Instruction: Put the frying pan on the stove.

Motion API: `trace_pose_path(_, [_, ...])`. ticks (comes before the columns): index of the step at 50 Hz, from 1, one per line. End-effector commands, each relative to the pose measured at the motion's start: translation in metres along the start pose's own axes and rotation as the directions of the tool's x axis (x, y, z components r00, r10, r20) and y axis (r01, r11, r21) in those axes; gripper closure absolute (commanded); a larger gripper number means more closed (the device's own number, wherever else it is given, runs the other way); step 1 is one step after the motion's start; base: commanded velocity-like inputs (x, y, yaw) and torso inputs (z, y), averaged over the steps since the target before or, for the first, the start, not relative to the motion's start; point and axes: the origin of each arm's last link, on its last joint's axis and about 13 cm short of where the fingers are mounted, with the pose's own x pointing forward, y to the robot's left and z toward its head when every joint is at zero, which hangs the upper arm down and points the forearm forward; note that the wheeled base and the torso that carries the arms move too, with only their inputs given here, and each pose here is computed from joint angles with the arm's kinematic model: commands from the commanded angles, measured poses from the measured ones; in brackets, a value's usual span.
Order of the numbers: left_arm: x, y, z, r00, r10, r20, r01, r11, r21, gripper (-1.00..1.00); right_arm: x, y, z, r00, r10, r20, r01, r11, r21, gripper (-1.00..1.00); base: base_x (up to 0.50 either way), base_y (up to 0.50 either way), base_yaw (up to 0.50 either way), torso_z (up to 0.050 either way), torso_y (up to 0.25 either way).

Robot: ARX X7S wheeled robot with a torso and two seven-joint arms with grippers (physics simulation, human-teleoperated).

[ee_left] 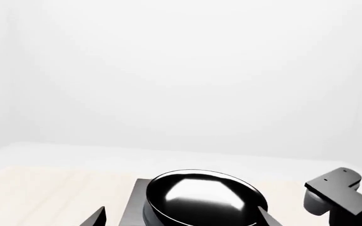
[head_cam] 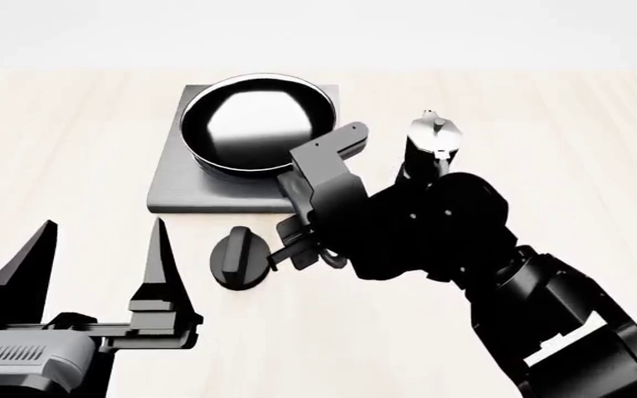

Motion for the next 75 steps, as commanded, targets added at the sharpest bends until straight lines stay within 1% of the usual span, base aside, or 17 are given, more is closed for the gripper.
trace_pose_path(1, [0.0, 0.0, 0.0, 1.0, 0.0, 0.0, 0.0, 1.0, 0.0, -1.0, 0.004, -0.004, 0.002, 0.999, -0.029, 0.026, 0.029, 1.0, 0.001, 1.0, 0.01, 0.0, 0.0, 0.0, 0.0])
trace_pose_path(15, [0.0, 0.0, 0.001, 1.0, -0.001, 0.001, 0.001, 1.0, 0.0, -1.0, 0.003, -0.004, 0.001, 0.999, -0.032, 0.034, 0.032, 0.999, 0.001, 1.0, 0.0, 0.0, 0.0, 0.0, 0.0])
trace_pose_path(22, [0.0, 0.0, 0.001, 1.0, -0.002, 0.001, 0.002, 1.0, -0.001, -1.0, 0.003, -0.004, 0.001, 0.999, -0.024, 0.031, 0.024, 1.0, 0.014, 1.0, 0.0, 0.0, 0.0, 0.0, 0.0])
trace_pose_path(23, [0.0, 0.0, 0.001, 1.0, -0.002, 0.002, 0.002, 1.0, -0.001, -1.0, 0.003, -0.004, 0.001, 0.999, -0.022, 0.031, 0.021, 1.0, 0.019, -1.0, 0.0, 0.0, 0.0, 0.0, 0.0])
trace_pose_path(26, [0.0, 0.0, 0.0, 1.0, -0.002, 0.0, 0.002, 1.0, 0.0, -1.0, 0.004, -0.004, 0.001, 0.999, -0.017, 0.028, 0.017, 0.999, 0.027, -1.0, 0.0, 0.0, 0.0, 0.0, 0.0])
trace_pose_path(48, [0.0, 0.0, 0.001, 1.0, -0.003, 0.001, 0.003, 1.0, -0.003, -1.0, -0.001, -0.003, 0.004, 0.999, -0.016, 0.035, 0.015, 1.0, 0.018, -1.0, 0.0, 0.0, 0.0, 0.0, 0.0])
trace_pose_path(53, [0.0, 0.0, 0.002, 1.0, -0.003, 0.002, 0.003, 1.0, -0.003, -1.0, -0.007, -0.002, 0.004, 0.999, -0.013, 0.049, 0.012, 1.0, 0.027, -1.0, 0.0, 0.0, 0.0, 0.0, 0.0])
trace_pose_path(54, [0.0, 0.0, 0.001, 1.0, -0.003, 0.002, 0.003, 1.0, -0.003, -1.0, -0.008, -0.001, 0.004, 0.999, 0.002, 0.049, -0.004, 0.999, 0.036, -1.0, 0.0, 0.0, 0.0, 0.0, 0.0])
trace_pose_path(62, [0.0, -0.001, 0.0, 1.0, -0.005, 0.001, 0.005, 1.0, -0.002, -1.0, -0.02, 0.0, 0.007, 0.997, -0.008, 0.081, 0.004, 0.999, 0.041, -1.0, 0.0, 0.0, 0.0, 0.0, 0.0])
trace_pose_path(65, [0.0, -0.001, -0.001, 1.0, -0.008, -0.001, 0.008, 1.0, -0.001, -1.0, -0.027, -0.001, 0.009, 0.994, -0.002, 0.108, -0.005, 0.998, 0.063, -1.0, 0.0, 0.0, 0.0, 0.0, 0.0])
trace_pose_path(75, [0.0, -0.002, -0.001, 1.0, -0.011, -0.003, 0.011, 1.0, 0.001, -1.0, -0.045, -0.001, 0.012, 0.986, -0.005, 0.164, -0.007, 0.997, 0.072, -1.0, 0.0, 0.0, 0.0, 0.0, 0.0])
